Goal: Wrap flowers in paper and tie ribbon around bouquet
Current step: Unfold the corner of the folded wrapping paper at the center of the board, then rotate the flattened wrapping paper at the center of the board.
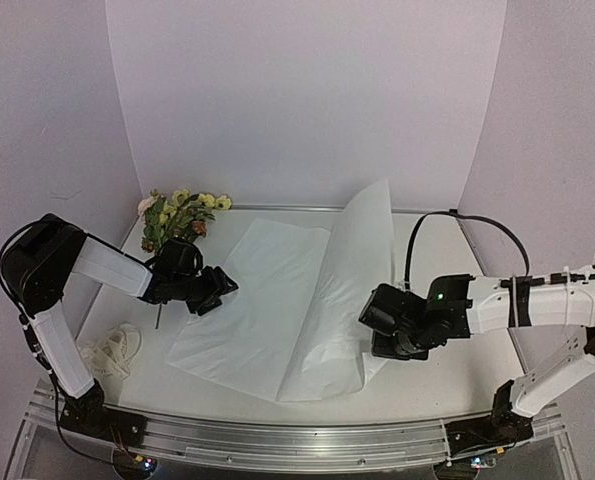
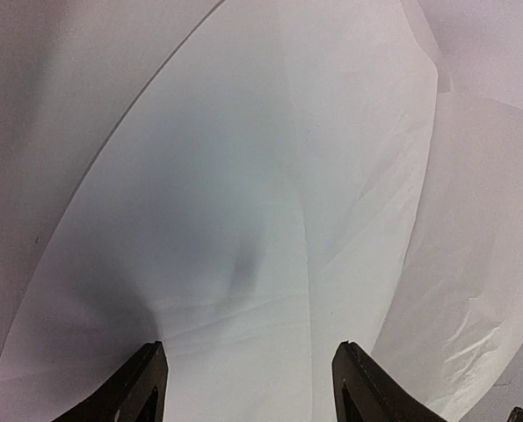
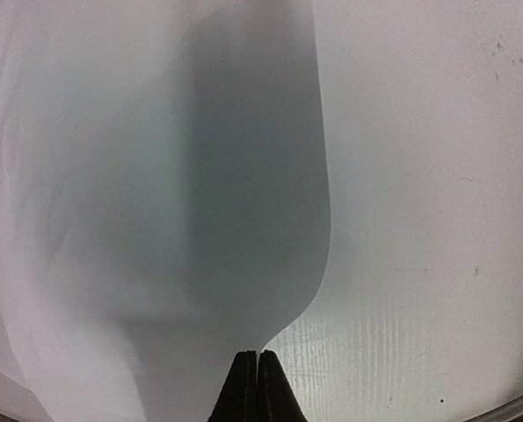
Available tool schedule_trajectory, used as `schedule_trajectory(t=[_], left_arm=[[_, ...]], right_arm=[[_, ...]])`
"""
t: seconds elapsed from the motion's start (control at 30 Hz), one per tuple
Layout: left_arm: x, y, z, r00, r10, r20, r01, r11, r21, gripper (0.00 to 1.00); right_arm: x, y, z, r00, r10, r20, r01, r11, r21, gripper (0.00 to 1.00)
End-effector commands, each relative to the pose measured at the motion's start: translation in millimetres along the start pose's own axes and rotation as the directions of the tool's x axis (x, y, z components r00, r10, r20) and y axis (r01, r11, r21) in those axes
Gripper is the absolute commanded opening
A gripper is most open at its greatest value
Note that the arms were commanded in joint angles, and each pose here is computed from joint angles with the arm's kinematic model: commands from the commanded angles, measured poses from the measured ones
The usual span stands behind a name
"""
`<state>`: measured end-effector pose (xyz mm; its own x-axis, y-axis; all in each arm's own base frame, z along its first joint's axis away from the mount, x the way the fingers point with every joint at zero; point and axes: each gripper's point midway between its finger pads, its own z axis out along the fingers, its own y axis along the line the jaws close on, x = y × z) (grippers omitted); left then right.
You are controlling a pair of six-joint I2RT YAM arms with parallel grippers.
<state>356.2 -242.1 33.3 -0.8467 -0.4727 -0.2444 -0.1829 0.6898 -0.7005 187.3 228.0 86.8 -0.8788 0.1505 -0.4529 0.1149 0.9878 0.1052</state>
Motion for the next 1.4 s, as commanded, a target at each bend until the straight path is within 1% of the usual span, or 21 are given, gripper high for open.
schedule_trajectory(t=[0.0, 0.17, 0.33, 0.47, 0.6, 0.73, 0.77, 0.8, 0.83, 0.9, 0.93, 1.0, 1.03, 1.07, 1.23, 1.3, 1.37], left_arm=[[8, 19, 10, 0.998, 0.023, -0.059, -0.027, 0.997, -0.076, 0.67], [4, 14, 17, 0.997, 0.046, -0.068, -0.050, 0.996, -0.068, 0.67], [-3, 10, 23, 0.995, 0.073, -0.064, -0.078, 0.993, -0.083, 0.67], [-4, 12, 26, 0.994, 0.085, -0.067, -0.091, 0.991, -0.096, 0.68], [-1, 18, 28, 0.992, 0.096, -0.083, -0.105, 0.988, -0.110, 0.67], [0, 18, 29, 0.988, 0.123, -0.094, -0.133, 0.985, -0.114, 0.67], [0, 18, 30, 0.987, 0.131, -0.096, -0.141, 0.983, -0.113, 0.66], [-1, 17, 30, 0.986, 0.138, -0.097, -0.149, 0.983, -0.110, 0.66], [-1, 16, 30, 0.984, 0.145, -0.099, -0.156, 0.982, -0.104, 0.66], [-1, 13, 30, 0.981, 0.163, -0.104, -0.172, 0.981, -0.093, 0.66], [-1, 11, 29, 0.979, 0.172, -0.106, -0.182, 0.980, -0.085, 0.66], [0, 8, 28, 0.975, 0.191, -0.111, -0.200, 0.977, -0.072, 0.66], [0, 5, 27, 0.973, 0.201, -0.113, -0.209, 0.976, -0.063, 0.66], [0, 2, 26, 0.971, 0.210, -0.115, -0.217, 0.975, -0.052, 0.66], [-7, -22, 15, 0.960, 0.264, -0.090, -0.264, 0.965, 0.008, 0.70], [-13, -37, 9, 0.955, 0.287, -0.078, -0.284, 0.958, 0.038, 0.71], [-18, -55, 2, 0.951, 0.302, -0.064, -0.298, 0.952, 0.069, 0.71]], right_arm=[[7, -24, 2, 0.997, 0.053, 0.055, -0.058, 0.993, 0.106, 0.00], [18, -31, 7, 0.995, 0.085, 0.050, -0.091, 0.987, 0.130, 0.00], [31, -28, 11, 0.996, 0.085, 0.026, -0.088, 0.986, 0.145, 0.00], [43, -48, 19, 0.996, 0.089, 0.023, -0.092, 0.976, 0.195, 0.00], [48, -57, 22, 0.997, 0.079, 0.015, -0.080, 0.973, 0.216, 0.00], [52, -58, 24, 0.999, 0.046, -0.003, -0.044, 0.974, 0.223, 0.00], [52, -55, 22, 0.999, 0.033, -0.005, -0.031, 0.976, 0.214, 0.02], [51, -52, 21, 1.000, 0.021, -0.009, -0.019, 0.979, 0.203, 0.06], [50, -47, 18, 1.000, 0.007, -0.014, -0.004, 0.983, 0.185, 0.14], [44, -37, 11, 1.000, -0.026, -0.014, 0.027, 0.989, 0.145, 0.39], [40, -32, 6, 0.999, -0.045, -0.009, 0.046, 0.992, 0.119, 0.48], [29, -25, -6, 0.997, -0.075, 0.011, 0.074, 0.995, 0.074, 0.66], [24, -26, -9, 0.997, -0.071, 0.008, 0.071, 0.996, 0.060, 0.70], [20, -27, -11, 0.998, -0.068, 0.001, 0.068, 0.996, 0.050, 0.73], [1, -34, -9, 0.999, -0.043, -0.029, 0.043, 0.999, 0.004, 0.79], [-6, -25, -1, 0.998, 0.003, -0.069, -0.009, 0.997, -0.074, 0.78], [-21, -19, 6, 0.996, 0.034, -0.082, -0.044, 0.992, -0.115, 0.74]])
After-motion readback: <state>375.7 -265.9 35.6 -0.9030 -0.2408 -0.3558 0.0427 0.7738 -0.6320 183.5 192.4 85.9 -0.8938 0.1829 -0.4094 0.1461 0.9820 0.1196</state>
